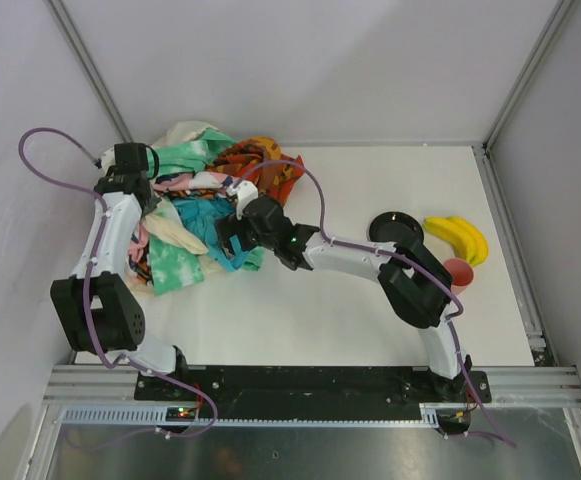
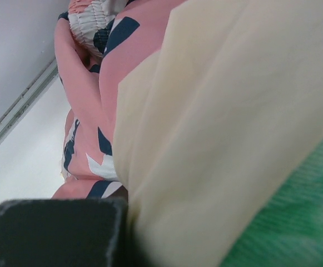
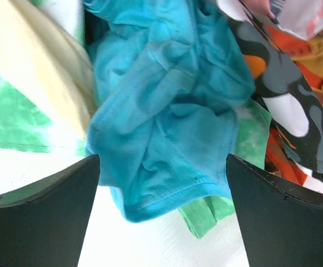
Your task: Pick out a specific cloth from the pile
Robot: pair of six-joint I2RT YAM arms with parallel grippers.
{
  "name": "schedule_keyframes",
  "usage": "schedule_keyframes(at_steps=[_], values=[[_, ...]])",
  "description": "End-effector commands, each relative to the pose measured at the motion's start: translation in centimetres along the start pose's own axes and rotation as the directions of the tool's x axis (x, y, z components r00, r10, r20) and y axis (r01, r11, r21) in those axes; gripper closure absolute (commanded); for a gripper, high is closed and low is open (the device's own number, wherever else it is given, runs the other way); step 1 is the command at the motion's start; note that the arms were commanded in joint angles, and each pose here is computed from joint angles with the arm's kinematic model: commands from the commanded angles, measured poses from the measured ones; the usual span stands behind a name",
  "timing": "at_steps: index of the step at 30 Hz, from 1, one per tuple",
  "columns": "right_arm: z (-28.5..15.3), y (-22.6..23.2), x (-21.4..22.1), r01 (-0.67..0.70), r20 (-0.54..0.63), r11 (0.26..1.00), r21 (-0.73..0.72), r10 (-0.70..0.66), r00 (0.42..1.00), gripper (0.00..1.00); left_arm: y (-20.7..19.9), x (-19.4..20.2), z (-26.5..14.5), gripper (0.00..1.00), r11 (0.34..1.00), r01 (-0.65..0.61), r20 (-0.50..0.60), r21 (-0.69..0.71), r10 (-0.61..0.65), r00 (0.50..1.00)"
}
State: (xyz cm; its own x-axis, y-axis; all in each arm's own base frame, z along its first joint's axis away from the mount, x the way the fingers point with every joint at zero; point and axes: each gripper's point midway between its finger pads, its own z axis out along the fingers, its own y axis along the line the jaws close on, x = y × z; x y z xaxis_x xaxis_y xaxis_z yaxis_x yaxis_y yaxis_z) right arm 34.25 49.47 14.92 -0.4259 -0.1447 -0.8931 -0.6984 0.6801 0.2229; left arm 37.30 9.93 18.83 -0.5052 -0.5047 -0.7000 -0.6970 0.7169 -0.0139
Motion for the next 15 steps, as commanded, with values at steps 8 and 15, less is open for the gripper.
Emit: schedule_keyframes(at_steps=[8, 15], values=[[3.3, 0.3, -5.2, 0.033, 0.119, 0.999, -0.011, -0.031, 0.992, 0.01, -0.7, -2.0, -0.9, 0.99, 0.995, 0.078, 0.061, 0.06, -0.082, 0.995], [7.1, 0.8, -6.7, -0.057, 0.14, 0.988, -0.141, 0.077, 0.987, 0.01, -0.8, -1.9, -0.9, 0.99, 0.995, 0.077, 0.052, 0.07, -0.081, 0.995]])
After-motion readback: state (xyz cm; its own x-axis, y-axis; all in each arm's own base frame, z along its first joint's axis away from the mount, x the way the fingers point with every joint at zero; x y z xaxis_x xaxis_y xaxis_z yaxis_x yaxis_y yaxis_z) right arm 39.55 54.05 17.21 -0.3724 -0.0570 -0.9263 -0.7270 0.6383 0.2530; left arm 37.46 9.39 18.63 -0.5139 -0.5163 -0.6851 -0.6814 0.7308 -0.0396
